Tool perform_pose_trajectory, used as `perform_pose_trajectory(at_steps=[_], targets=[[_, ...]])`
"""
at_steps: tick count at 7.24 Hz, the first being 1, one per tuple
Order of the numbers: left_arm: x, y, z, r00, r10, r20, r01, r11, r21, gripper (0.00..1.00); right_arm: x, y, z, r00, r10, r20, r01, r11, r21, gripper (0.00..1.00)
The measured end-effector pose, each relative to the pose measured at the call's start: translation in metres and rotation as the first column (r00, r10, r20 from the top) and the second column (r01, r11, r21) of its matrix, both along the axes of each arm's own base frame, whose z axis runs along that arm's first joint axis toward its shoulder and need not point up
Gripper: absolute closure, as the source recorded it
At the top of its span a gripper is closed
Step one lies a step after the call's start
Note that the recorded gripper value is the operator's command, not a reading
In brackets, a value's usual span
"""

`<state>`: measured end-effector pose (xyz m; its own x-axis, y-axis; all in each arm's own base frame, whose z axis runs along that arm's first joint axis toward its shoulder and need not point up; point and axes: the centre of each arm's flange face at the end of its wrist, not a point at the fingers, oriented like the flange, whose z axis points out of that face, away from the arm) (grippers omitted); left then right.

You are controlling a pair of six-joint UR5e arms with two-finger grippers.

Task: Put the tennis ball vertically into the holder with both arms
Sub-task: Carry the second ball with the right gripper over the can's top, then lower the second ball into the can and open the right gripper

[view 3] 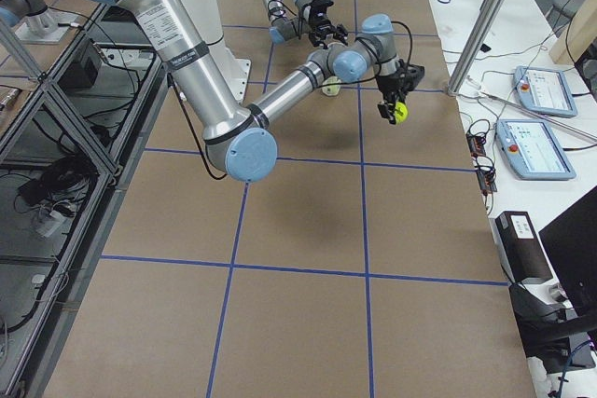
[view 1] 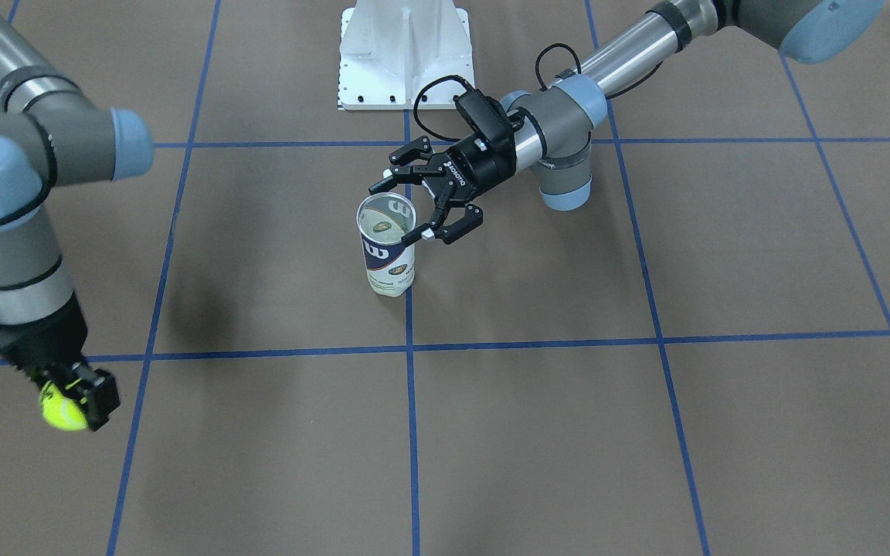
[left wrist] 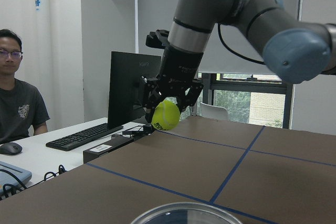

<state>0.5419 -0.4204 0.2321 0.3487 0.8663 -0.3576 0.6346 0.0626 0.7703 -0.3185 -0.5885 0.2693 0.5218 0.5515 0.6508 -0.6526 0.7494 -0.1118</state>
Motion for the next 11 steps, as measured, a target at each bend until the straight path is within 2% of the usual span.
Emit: perform_pose_trajectory(at_steps=[1,2,3,4,7,11], targets=[[0.0,0.0,0.001,1.0,0.0,0.001,0.0,1.0,0.0,0.13,-0.024,0.058,-0.053,0.998,-0.015,0.059,0.018,0.999,-0.037,1.0],[0.001,0.001,0.001,1.0,0.0,0.001,0.0,1.0,-0.001,0.13,-0.043,0.098,-0.093,0.993,-0.03,0.111,0.037,0.998,-0.056,1.0],[0.001,0.001,0.001,1.0,0.001,0.001,-0.001,1.0,-0.002,0.13,-0.062,0.126,-0.124,0.986,-0.048,0.161,0.058,0.996,-0.063,1.0],[0.001,0.001,0.001,1.0,0.001,0.001,-0.001,1.0,-0.002,0.13,-0.077,0.142,-0.147,0.979,-0.064,0.196,0.077,0.995,-0.06,1.0],[0.001,0.001,0.002,1.0,0.001,0.003,-0.001,1.0,-0.001,0.13,-0.101,0.149,-0.184,0.967,-0.098,0.236,0.113,0.992,-0.051,1.0],[0.001,0.002,0.003,1.0,0.002,0.004,-0.002,1.0,-0.002,0.13,-0.125,0.134,-0.2,0.964,-0.112,0.241,0.125,0.991,-0.038,1.0]])
